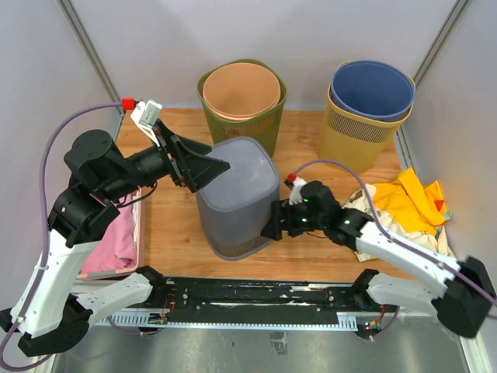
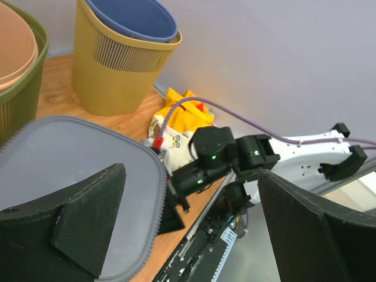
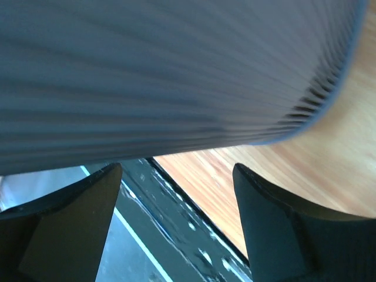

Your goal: Turn the large container upside down

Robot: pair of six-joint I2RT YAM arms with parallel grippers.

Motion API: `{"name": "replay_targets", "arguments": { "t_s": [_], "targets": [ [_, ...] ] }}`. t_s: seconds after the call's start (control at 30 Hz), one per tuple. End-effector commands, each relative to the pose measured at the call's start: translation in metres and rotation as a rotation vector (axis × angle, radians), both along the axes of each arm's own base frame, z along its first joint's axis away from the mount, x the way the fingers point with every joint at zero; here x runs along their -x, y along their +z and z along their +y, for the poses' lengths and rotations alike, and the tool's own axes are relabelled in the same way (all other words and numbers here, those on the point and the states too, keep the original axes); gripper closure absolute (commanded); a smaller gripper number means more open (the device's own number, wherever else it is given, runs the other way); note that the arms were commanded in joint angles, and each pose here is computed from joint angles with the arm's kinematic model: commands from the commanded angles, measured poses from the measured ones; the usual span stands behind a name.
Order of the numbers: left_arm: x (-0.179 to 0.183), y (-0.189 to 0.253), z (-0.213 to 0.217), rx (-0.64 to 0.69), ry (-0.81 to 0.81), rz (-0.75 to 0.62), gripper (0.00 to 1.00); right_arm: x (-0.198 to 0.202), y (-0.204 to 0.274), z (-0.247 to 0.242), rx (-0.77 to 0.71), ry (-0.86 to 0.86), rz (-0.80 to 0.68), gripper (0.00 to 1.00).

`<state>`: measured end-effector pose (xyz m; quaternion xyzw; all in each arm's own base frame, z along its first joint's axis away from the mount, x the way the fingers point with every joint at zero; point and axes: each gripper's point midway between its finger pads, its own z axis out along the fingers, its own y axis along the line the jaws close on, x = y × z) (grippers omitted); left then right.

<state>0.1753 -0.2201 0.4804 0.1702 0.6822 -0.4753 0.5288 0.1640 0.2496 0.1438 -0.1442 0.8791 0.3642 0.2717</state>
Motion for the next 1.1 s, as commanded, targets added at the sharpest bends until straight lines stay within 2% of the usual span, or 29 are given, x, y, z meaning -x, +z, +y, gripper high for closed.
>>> {"name": "replay_targets", "arguments": {
  "t_s": [0.0,0.1,0.2,0.37,0.47,0.57,0.67,0.87,1.07],
  "targets": [
    [-0.005,-0.014,0.001,-0.028,0.021,0.028,0.01,-0.056,0.059,0.078,-0.179,-0.041,-0.21,0.21],
    [-0.009,-0.023,0.005,-0.056,0.056,0.054,0.01,-0.103,0.081,0.114,-0.172,-0.094,-0.267,0.21],
    [-0.009,-0.037,0.008,-0.07,0.069,0.074,0.01,-0.134,0.079,0.14,-0.139,-0.123,-0.267,0.21],
    [-0.011,-0.064,0.01,-0.11,0.081,0.097,0.01,-0.129,0.075,0.143,-0.134,-0.078,-0.241,0.21],
    [-0.015,-0.09,0.006,-0.149,0.072,0.108,0.01,-0.115,0.063,0.109,-0.079,-0.097,-0.264,0.2],
    [-0.027,-0.122,0.002,-0.195,0.084,0.144,0.01,-0.103,0.034,0.054,0.037,-0.181,-0.291,0.18],
    [-0.05,-0.159,0.001,-0.252,0.148,0.183,0.01,-0.093,0.028,-0.002,0.155,-0.275,-0.371,0.18],
    [-0.109,-0.224,0.015,-0.387,0.345,0.302,0.01,-0.092,0.087,-0.087,0.314,-0.455,-0.604,0.14],
    [-0.169,-0.239,0.059,-0.342,0.497,0.387,0.01,-0.103,0.145,-0.118,0.406,-0.556,-0.744,0.14]
  ]
}}
